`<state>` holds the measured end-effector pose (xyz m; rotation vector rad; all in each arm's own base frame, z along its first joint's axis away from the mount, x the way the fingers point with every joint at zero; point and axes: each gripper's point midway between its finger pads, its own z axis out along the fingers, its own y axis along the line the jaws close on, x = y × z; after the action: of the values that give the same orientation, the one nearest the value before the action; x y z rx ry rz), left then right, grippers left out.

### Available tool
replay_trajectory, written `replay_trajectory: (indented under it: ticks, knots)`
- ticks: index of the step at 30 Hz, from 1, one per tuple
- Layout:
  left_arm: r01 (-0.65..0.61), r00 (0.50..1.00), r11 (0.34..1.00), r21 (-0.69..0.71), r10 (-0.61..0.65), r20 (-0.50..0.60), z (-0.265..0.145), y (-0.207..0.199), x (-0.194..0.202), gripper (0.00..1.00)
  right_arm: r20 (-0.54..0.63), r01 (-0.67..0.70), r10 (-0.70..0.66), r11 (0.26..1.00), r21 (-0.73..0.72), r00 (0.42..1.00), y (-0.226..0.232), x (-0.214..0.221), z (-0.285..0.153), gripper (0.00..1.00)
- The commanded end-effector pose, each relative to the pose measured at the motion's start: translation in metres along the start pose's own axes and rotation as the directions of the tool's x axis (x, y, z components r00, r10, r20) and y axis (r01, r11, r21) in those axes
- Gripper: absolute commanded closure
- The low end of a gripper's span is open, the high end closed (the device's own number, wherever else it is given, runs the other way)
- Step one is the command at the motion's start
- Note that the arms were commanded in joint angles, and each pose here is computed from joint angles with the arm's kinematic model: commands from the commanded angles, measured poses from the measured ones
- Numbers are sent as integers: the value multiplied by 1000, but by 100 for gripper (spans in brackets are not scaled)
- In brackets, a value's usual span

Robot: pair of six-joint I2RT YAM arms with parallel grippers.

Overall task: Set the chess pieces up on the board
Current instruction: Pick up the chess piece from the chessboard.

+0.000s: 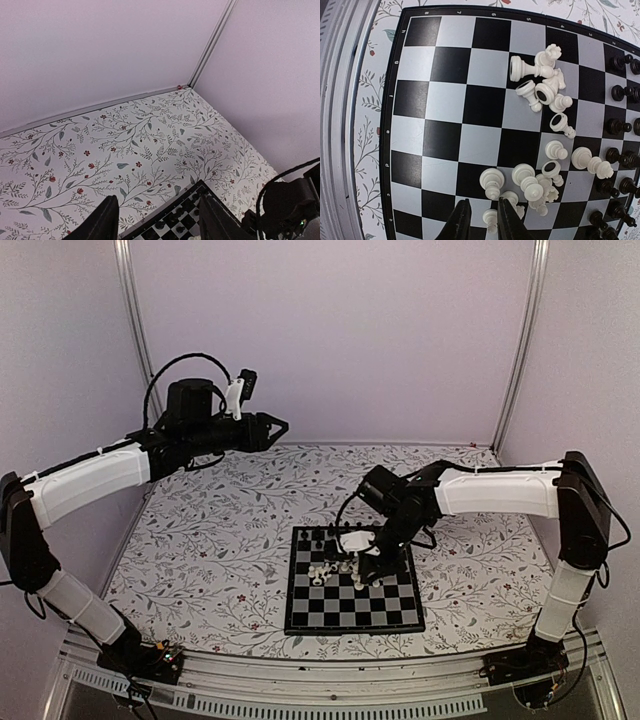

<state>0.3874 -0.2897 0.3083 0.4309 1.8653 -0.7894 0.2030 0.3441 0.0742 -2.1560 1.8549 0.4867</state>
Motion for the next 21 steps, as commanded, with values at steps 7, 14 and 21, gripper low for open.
replay_trajectory:
  ticks: [7,14,21]
  knots:
    - [-3,1000,1000,15,4,-28,6,-2,6,43,-14,11,-11,1000,-18,1000,2,-2,17,80]
    - [-2,999,1000,21,3,-32,6,-3,7,44,-17,8,-8,1000,-10,1000,1,-4,22,80]
    - [-1,999,1000,28,2,-32,5,-4,6,44,-17,9,-9,1000,-11,1000,1,-7,22,92]
